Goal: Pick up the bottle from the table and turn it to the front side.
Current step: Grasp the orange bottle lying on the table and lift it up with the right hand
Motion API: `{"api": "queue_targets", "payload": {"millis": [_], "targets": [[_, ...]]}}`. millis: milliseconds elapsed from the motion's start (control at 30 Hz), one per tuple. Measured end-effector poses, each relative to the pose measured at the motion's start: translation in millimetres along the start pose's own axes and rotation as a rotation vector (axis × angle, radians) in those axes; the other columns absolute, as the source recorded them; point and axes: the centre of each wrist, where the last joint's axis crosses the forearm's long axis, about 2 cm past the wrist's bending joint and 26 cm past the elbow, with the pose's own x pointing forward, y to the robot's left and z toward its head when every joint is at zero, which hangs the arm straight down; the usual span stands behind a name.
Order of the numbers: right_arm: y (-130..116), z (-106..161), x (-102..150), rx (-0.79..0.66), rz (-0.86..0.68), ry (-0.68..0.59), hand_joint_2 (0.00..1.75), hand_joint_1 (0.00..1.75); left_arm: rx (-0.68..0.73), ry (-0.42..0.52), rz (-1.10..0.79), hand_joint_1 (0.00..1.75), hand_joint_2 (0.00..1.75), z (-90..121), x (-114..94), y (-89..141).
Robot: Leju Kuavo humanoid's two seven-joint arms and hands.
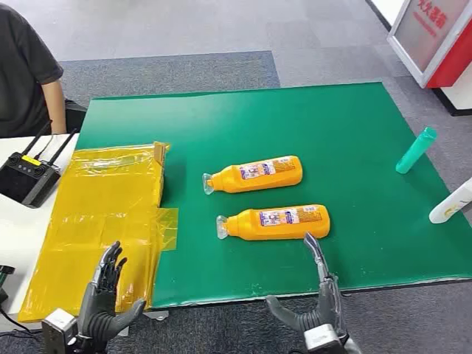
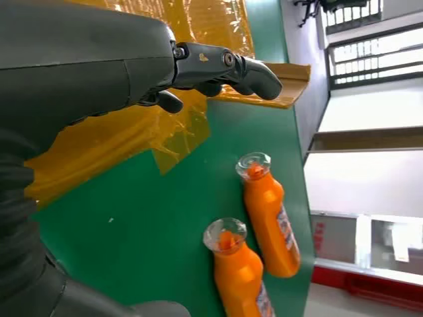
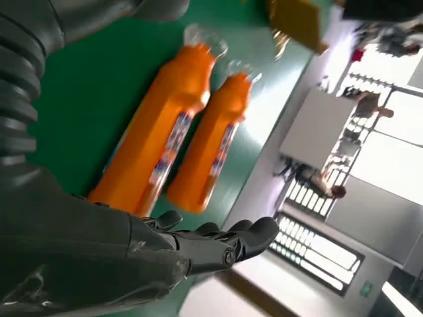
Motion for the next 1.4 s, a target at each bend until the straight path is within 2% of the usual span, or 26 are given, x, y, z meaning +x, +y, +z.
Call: {"api": "queue_targets", "payload": {"millis": [133,433,667,867,1100,1400], "targets": [[-22,-12,-6,0.064,0.33,0.116,1.75,0.0,-0.016,0.03,-0.012,0.0,1.75,-4,-8,6],[-67,-49,-25,0.233,0.593,0.236,1.75,0.0,-0.031,0.052,0.006,0.0,1.75,-8,-18,8],[-99,-95,-42,0.34,0.714,0.298,1.75,0.0,-0.032,0.061,0.0,0.0,1.75,-10,-21,13],[-113,-132,-53,0.431,0.779,0.365,1.75,0.0,-0.022,0.06,-0.006,0.0,1.75,-13,-22,16],[-112,-180,-72,0.603,0.811,0.436,1.75,0.0,-0.073,0.048,-0.047,0.0,1.75,-21,-21,12],[-102,-203,-93,0.743,0.836,0.505,1.75,0.0,-0.185,0.038,-0.077,0.0,1.75,-27,-22,0]]}}
